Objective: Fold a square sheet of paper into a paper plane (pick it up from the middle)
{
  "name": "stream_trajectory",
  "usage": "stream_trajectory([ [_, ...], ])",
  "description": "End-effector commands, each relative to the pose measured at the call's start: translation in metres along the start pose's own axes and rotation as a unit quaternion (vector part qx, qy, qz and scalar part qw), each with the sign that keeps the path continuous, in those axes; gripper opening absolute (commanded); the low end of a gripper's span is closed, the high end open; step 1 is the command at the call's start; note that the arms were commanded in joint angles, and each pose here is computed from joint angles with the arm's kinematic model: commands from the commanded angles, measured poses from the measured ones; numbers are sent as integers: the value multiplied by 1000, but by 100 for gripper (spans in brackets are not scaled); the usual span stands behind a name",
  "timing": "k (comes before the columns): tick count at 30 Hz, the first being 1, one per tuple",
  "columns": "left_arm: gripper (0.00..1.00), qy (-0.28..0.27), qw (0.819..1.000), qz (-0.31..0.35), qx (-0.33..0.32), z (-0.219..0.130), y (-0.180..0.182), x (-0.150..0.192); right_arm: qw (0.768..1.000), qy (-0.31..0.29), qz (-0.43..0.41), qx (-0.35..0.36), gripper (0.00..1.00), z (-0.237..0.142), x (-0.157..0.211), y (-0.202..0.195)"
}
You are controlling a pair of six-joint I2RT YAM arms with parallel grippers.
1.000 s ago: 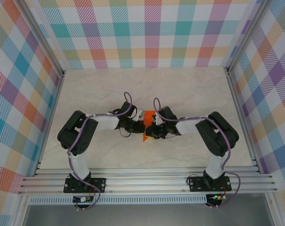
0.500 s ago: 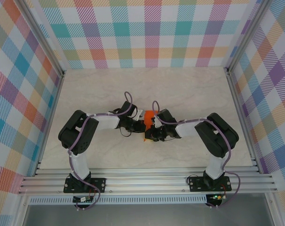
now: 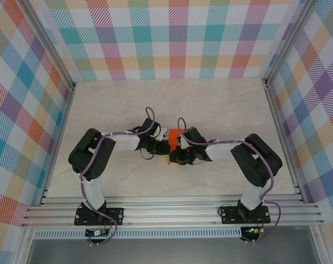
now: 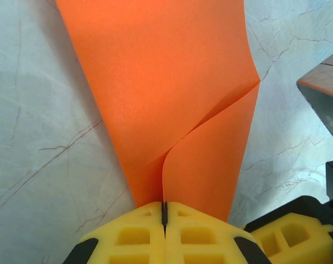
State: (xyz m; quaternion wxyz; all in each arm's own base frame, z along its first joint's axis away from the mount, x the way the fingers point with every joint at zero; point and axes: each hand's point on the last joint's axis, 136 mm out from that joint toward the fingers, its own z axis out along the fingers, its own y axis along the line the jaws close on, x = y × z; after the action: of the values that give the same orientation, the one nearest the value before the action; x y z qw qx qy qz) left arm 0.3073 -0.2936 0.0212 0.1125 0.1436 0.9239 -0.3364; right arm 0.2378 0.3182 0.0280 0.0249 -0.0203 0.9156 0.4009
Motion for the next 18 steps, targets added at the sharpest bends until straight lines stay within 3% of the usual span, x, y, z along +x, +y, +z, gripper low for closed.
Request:
stream_trajectory([
  [1, 1, 15, 1000, -17, -18, 6, 13, 6, 1000, 14, -14, -8, 12, 2, 5, 10],
  [6, 1, 15, 1000, -16, -18, 6, 13, 5, 999, 26, -3, 17, 12, 17, 9, 0],
  [12, 1, 14, 1000, -17, -19, 6, 13, 4, 994, 27, 20, 100, 11, 19, 14, -31],
  [18, 1, 14, 1000, -16, -17, 5, 12, 3, 999, 21, -13, 45, 11, 7, 11, 6],
])
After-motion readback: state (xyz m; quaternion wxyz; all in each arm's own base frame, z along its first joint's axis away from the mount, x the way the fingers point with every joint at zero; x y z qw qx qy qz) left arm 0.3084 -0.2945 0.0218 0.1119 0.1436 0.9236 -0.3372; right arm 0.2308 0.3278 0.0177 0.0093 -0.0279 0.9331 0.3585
